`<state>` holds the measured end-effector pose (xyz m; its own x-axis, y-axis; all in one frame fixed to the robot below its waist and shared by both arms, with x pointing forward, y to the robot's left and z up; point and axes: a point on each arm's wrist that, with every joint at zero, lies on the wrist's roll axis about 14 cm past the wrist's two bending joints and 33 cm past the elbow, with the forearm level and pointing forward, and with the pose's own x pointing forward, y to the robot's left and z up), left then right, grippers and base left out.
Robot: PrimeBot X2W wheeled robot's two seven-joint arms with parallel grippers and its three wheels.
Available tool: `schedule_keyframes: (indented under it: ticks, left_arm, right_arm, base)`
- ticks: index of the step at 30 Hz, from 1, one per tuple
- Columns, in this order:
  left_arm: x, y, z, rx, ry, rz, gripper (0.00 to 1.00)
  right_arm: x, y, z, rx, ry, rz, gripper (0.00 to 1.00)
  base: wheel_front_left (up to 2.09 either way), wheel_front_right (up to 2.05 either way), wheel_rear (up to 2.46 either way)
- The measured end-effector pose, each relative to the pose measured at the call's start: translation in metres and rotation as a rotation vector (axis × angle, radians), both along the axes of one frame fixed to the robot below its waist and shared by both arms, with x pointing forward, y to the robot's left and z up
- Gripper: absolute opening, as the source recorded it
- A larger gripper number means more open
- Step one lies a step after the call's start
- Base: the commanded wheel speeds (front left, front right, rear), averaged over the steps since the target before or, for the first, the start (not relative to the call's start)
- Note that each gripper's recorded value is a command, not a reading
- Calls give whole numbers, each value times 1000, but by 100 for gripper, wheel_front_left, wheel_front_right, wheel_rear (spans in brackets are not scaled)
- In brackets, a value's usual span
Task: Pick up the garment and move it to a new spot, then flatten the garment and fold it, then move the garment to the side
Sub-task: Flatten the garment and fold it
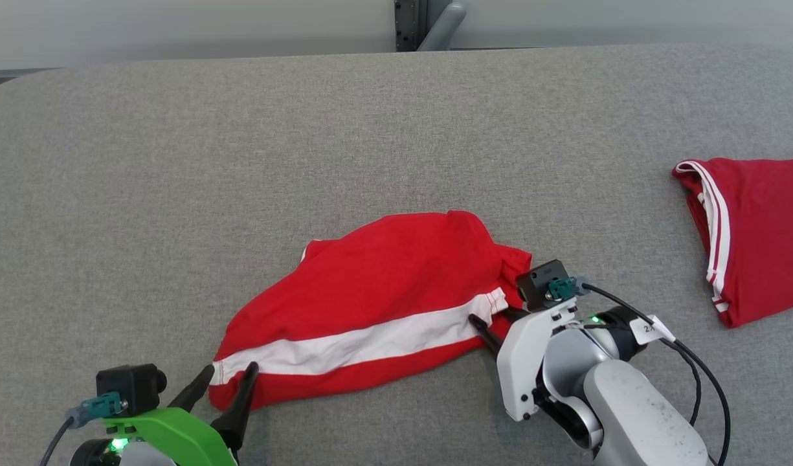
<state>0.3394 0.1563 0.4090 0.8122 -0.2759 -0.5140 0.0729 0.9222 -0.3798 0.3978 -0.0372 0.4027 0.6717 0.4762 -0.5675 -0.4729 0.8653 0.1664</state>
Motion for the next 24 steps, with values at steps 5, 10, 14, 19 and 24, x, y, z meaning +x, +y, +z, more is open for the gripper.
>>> schedule_keyframes:
  ticks: [5,10,14,19,24]
  left_arm:
    - [-2,-3,2,-21,7,-7,100]
    - [-5,-4,-2,-35,35,-18,100]
    - [-6,-1,-6,-47,49,-3,100]
    - [-6,3,-11,-58,70,20,100]
    - [-9,10,-25,-70,121,47,100]
  right_arm:
    - [1,-1,-2,-6,2,2,46]
    - [3,-1,-2,-7,3,4,39]
    - [4,-2,-3,-9,3,1,39]
    - [4,-3,-3,-8,2,-4,36]
    - [2,-3,-4,-10,6,-1,35]
  base:
    - [0,0,0]
    - [0,0,0]
    - [0,0,0]
    - [0,0,0]
    - [0,0,0]
